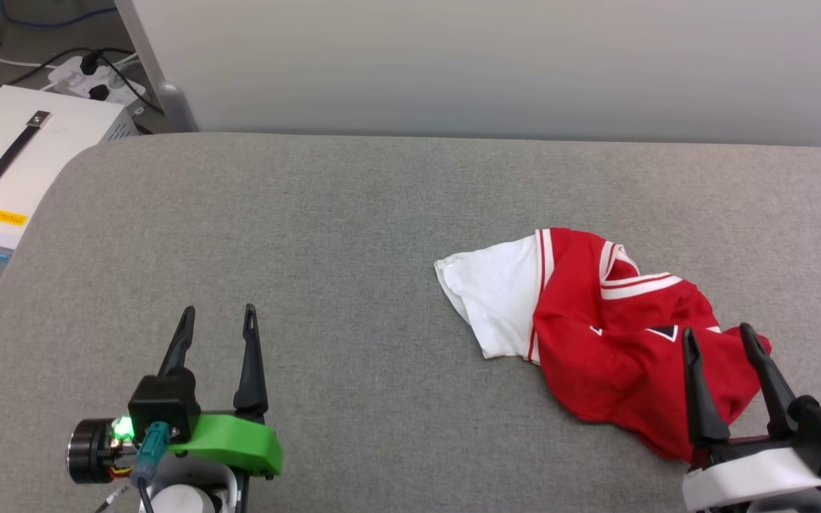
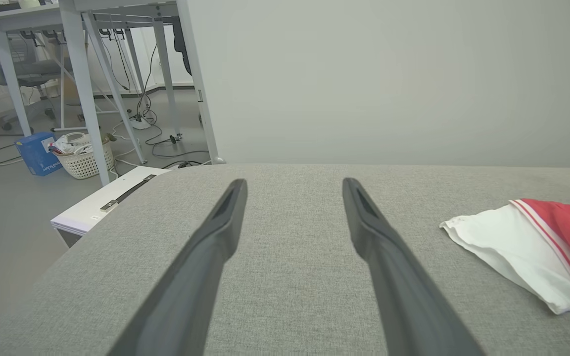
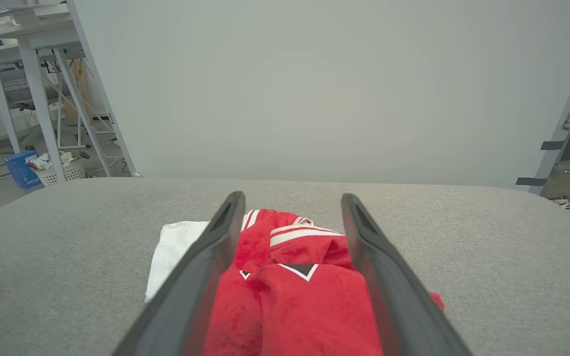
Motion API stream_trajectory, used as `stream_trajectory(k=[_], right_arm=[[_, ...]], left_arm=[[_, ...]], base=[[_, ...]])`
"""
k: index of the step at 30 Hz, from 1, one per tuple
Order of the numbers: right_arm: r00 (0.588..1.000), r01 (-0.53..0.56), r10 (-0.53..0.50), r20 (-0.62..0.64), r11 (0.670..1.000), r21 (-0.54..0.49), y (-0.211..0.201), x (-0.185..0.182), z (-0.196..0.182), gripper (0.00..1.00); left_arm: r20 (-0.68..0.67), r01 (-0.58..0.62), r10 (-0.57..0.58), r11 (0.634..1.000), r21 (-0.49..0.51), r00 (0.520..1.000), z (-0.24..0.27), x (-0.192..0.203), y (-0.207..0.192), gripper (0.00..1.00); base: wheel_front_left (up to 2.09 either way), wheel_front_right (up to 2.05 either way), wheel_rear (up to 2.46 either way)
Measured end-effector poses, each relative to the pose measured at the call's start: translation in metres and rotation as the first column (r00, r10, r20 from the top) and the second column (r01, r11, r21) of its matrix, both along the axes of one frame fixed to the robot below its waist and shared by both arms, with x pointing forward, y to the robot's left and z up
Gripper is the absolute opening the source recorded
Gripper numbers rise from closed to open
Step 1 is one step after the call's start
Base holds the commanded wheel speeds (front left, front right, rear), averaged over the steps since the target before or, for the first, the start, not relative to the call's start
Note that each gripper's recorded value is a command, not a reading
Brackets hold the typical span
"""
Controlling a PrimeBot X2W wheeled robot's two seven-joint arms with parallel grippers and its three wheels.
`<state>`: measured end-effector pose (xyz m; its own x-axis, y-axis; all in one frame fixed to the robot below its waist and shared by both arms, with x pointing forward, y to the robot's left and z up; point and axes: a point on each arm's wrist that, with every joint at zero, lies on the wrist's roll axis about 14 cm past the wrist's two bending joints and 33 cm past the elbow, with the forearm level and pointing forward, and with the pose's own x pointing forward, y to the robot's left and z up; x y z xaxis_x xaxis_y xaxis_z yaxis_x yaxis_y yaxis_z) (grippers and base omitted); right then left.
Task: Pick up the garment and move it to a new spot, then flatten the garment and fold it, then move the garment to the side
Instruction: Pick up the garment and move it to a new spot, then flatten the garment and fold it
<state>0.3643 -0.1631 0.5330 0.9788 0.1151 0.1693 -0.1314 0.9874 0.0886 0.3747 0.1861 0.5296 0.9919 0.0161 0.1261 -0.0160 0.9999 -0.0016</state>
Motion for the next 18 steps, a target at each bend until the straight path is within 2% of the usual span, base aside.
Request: stream_trajectory(k=[8, 18], right_arm=[[0.999, -0.001, 0.002, -0.047, 1.000, 0.011, 0.001, -0.005, -0.015, 1.00], [0.999, 0.006, -0.006, -0.048, 1.000, 0.013, -0.002, -0.007, -0.015, 1.00]], left_arm=[[-0.013, -0.008, 0.008, 1.000, -0.016, 1.000, -0.007, -0.005, 0.003, 1.00], [-0.023, -0.011, 0.011, 1.000, -0.018, 1.000, -0.013, -0.006, 0.004, 1.00]], base=[[0.00, 0.00, 0.00], [0.00, 0.00, 0.00]])
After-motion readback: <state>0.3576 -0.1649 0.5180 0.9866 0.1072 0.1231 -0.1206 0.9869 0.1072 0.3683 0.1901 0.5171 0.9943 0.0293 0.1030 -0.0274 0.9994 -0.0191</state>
